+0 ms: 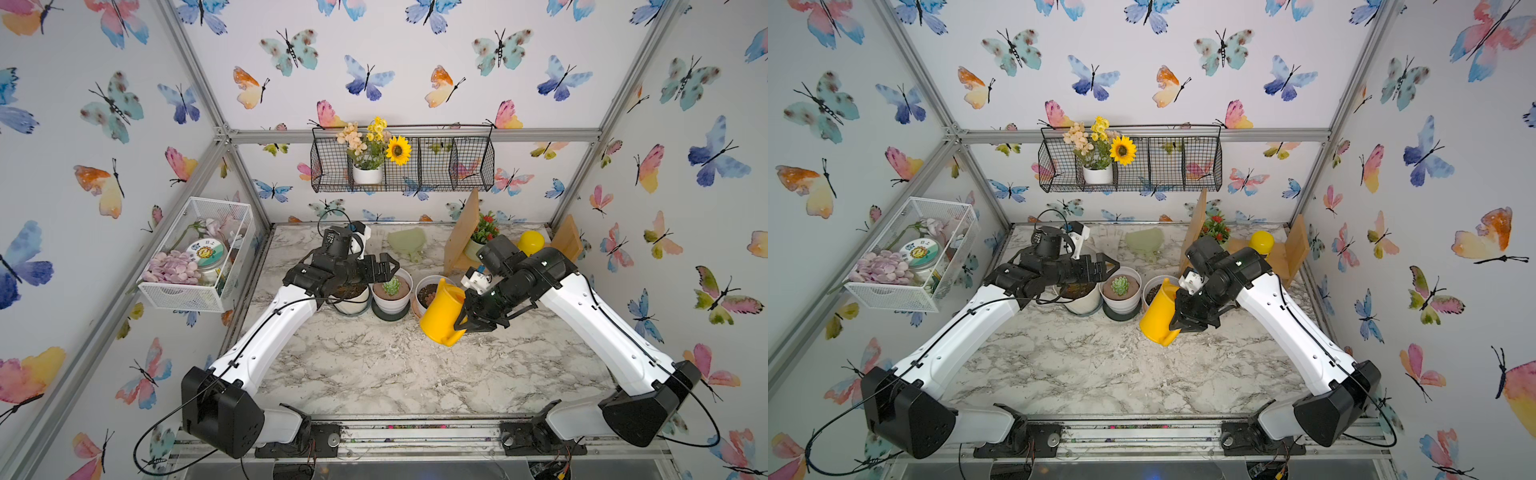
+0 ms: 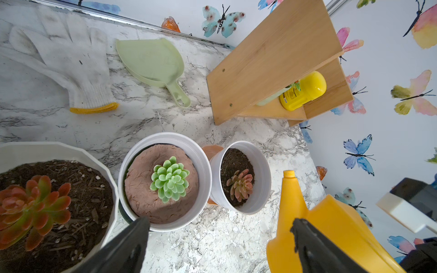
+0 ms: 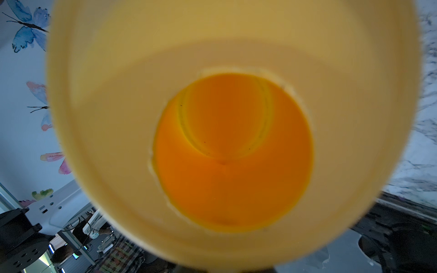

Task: Water the succulent around the soil edge
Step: Water the soil of the potted plant with water.

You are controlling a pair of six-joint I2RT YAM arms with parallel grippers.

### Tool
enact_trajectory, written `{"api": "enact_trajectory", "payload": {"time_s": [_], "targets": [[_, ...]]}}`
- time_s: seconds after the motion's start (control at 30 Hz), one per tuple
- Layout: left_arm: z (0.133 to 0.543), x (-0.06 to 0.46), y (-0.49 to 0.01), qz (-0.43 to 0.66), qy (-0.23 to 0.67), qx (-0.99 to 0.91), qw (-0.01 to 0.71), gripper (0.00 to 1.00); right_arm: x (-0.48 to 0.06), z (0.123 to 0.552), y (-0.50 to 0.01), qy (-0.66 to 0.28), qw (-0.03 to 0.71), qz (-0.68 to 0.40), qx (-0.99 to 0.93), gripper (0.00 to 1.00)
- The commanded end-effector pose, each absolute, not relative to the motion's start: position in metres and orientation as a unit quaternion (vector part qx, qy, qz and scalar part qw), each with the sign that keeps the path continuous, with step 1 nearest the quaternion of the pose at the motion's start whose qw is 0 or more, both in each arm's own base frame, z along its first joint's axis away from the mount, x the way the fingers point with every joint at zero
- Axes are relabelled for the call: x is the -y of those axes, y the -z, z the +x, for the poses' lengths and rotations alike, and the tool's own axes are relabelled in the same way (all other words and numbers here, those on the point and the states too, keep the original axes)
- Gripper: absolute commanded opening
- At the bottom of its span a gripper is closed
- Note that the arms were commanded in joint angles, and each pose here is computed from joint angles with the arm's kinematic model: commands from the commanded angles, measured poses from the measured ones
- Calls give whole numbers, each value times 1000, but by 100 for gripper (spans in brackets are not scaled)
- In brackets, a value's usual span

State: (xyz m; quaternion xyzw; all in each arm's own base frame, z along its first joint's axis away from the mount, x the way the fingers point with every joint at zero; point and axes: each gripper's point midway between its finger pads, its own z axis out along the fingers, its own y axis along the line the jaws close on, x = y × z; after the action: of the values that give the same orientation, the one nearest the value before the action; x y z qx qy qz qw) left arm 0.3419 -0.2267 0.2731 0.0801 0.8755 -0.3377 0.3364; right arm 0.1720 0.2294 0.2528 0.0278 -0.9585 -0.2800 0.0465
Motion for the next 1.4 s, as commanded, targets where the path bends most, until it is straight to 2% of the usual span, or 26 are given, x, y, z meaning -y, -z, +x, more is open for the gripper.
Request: {"api": "enact_trajectory", "payload": {"time_s": [0.0,0.33,0.7,1.0,1.37], "targets": [[336,232,-284,91,357,-868,334,98,-228,162,-258,296,61,20,953,2],[329,228,-278,93,353,-872,327,99,-219,148,-255,297,69,-2,952,2],[322,225,-269,88,351,-875,321,98,-233,143,-258,301,87,11,950,2],[319,219,-267,82,344,-877,326,98,-247,147,-253,291,98,29,951,2],[330,199,-269,45,338,-878,335,99,-270,175,-255,291,86,59,951,2]]}}
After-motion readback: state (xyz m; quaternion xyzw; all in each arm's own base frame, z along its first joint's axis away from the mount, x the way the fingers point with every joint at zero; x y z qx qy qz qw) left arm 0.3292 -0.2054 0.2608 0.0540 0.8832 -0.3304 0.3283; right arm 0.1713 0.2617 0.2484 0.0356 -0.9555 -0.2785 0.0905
